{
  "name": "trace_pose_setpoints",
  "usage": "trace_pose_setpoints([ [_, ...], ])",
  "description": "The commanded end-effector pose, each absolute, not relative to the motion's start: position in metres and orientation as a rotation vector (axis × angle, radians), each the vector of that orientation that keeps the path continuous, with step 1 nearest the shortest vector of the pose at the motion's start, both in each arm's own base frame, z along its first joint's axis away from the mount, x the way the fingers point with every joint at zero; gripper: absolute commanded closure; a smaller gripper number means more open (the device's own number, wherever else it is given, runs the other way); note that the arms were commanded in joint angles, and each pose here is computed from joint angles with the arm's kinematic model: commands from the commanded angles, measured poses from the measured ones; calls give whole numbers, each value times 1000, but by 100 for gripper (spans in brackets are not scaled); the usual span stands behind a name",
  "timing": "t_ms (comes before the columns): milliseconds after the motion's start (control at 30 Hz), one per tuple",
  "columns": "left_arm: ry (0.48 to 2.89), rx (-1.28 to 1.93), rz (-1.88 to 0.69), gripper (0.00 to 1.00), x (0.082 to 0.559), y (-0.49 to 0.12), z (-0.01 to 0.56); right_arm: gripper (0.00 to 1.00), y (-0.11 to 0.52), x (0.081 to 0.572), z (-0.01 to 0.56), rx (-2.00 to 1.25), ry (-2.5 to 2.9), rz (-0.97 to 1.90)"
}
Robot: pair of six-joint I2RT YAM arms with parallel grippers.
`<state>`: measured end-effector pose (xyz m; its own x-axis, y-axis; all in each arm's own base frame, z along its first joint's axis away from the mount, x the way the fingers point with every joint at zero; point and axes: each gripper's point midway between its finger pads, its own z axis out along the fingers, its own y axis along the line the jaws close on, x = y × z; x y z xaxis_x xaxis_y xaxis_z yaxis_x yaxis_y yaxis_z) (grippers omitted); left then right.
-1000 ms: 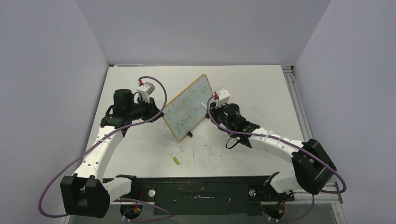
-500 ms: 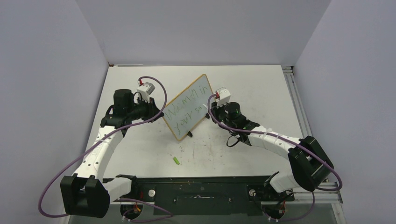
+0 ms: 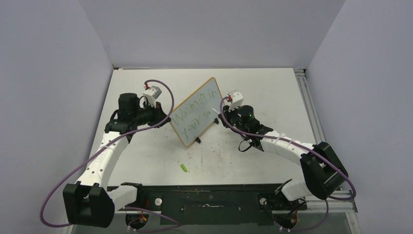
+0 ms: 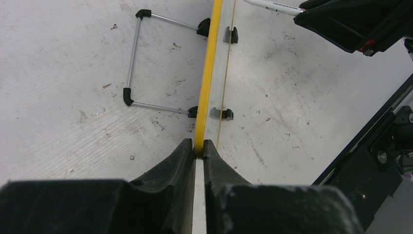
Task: Write a sentence on the whiteboard
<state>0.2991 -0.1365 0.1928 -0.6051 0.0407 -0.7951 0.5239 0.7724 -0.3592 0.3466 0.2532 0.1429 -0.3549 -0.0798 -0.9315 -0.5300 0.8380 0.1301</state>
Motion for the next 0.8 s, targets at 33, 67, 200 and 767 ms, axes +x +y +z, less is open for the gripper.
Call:
trace_pose_setpoints([
  [33, 2157, 435, -704, 100, 299, -131, 189, 95, 263, 353, 156, -459, 1836, 552],
  [67, 2158, 435, -704, 100, 298, -132, 189, 95, 263, 353, 155, -463, 1837, 554],
  [200, 2157, 434, -702, 100, 298, -131, 189, 95, 265, 354, 153, -464, 1841, 552],
  [767, 2159, 435, -705, 100, 298, -131, 188, 95, 265, 363, 161, -443, 1817, 527],
])
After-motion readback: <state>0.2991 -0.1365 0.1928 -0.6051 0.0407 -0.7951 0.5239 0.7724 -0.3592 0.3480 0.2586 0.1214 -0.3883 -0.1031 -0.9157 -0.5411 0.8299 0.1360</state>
